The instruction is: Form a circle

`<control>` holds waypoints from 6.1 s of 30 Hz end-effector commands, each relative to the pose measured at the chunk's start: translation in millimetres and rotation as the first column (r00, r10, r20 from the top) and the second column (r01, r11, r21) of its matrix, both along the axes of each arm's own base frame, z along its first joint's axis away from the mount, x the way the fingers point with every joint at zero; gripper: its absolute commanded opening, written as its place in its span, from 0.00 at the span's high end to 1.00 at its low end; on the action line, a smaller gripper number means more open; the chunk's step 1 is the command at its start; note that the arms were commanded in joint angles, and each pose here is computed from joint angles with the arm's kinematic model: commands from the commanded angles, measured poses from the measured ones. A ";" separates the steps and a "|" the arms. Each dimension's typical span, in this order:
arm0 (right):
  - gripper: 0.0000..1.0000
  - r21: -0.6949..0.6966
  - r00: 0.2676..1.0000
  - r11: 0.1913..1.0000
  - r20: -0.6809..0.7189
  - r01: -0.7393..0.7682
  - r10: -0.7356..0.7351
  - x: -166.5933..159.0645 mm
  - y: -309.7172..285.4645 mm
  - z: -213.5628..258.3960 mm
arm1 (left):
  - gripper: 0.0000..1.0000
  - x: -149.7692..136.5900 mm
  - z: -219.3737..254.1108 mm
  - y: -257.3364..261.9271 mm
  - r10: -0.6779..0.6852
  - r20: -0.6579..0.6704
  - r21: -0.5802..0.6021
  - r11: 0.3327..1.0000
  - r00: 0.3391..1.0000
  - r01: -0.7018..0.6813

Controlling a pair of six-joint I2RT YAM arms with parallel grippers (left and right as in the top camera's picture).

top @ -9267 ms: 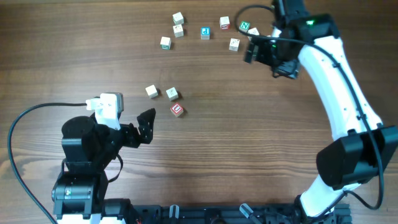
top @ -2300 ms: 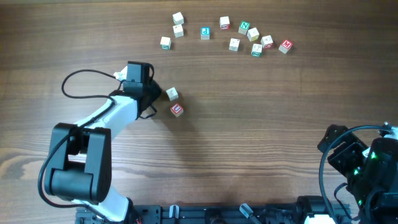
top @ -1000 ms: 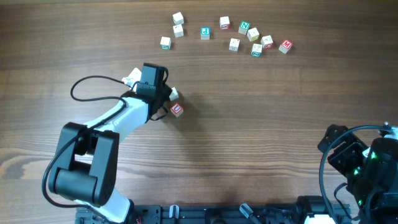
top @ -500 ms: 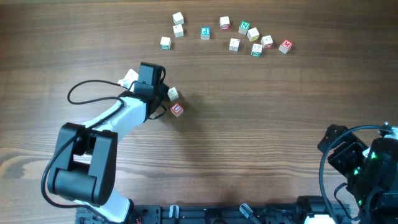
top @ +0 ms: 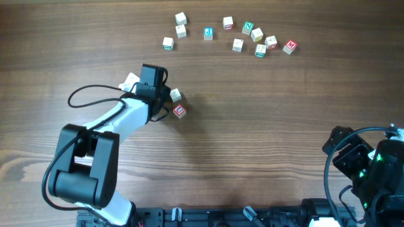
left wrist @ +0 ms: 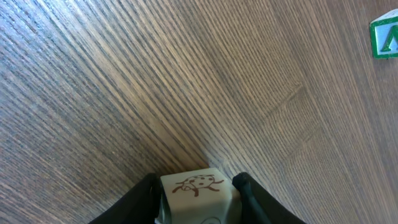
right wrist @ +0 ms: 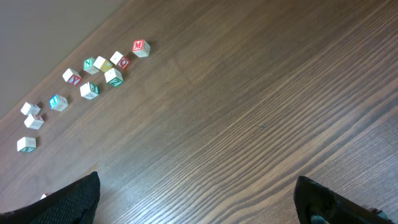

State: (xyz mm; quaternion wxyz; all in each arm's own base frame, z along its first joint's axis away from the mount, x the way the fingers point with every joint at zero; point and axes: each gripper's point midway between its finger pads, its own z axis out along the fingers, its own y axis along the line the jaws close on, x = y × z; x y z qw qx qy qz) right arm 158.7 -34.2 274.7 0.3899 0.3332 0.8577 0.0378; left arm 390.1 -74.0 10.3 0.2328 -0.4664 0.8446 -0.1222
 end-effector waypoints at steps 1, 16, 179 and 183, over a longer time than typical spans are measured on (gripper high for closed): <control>0.00 0.003 1.000 1.000 0.012 0.010 -0.010 -0.3 -0.7 1.8 | 0.57 -3.7 -8.4 7.4 0.026 -0.023 0.015 1.000 0.999 -0.025; 0.00 0.003 1.000 1.000 0.012 0.010 -0.010 -0.3 -0.8 1.9 | 0.55 -2.2 -7.7 5.1 0.021 -0.017 0.003 1.000 1.000 -0.021; 0.00 0.003 1.000 1.000 0.012 0.010 -0.010 -0.3 -0.8 1.9 | 0.96 7.5 8.9 27.5 0.098 0.032 -0.027 0.995 0.995 -0.097; 0.00 0.003 1.000 1.000 0.012 0.009 -0.009 -0.3 -0.7 1.8 | 0.96 7.6 9.0 27.6 0.098 0.032 -0.026 0.995 0.995 -0.098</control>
